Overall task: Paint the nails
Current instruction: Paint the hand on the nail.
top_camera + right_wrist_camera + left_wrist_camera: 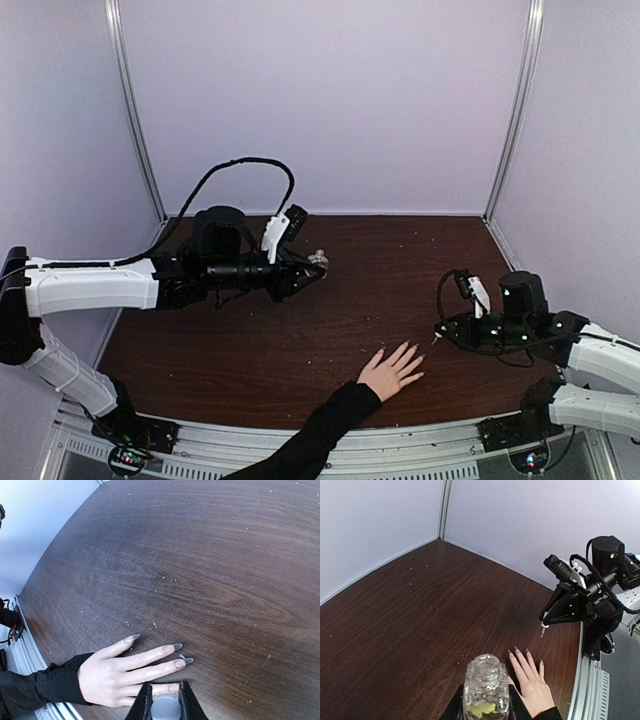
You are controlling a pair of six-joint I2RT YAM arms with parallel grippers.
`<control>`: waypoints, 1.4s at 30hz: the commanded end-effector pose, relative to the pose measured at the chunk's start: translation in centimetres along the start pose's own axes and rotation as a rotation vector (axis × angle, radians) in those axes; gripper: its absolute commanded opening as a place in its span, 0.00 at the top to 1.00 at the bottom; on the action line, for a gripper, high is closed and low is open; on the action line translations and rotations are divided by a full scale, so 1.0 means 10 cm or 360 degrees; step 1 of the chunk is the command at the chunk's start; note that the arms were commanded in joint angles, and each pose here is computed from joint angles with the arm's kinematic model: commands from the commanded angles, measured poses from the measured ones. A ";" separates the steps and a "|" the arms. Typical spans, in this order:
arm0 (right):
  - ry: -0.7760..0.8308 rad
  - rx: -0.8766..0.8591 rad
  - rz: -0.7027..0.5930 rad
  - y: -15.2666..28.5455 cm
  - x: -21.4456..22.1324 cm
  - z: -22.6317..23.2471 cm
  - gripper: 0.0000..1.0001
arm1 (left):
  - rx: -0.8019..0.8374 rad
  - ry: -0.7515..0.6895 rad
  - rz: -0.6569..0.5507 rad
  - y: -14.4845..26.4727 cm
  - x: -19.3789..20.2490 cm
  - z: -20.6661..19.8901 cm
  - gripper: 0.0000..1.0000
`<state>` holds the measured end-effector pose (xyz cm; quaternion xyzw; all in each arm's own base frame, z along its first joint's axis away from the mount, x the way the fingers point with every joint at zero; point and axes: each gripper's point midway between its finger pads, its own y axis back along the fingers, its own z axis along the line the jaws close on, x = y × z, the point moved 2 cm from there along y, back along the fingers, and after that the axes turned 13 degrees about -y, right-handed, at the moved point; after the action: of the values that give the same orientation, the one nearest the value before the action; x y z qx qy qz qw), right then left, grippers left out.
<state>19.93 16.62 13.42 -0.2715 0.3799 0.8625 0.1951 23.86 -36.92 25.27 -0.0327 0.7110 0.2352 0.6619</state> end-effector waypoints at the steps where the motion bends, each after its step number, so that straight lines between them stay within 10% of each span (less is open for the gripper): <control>1: -0.0092 0.0082 0.0015 0.05 0.10 -0.12 1.00 | 0.0015 -0.0011 -0.0109 0.00 -0.24 0.01 1.00; 42: -0.0137 0.0061 0.0015 -0.17 0.51 -0.01 1.00 | 0.0049 0.0006 -0.0107 -0.05 -0.21 0.00 1.00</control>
<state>16.60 18.54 9.51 -0.2279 0.3832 0.8739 0.1935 23.79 -37.37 24.97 -0.0244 0.7183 0.2287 0.6566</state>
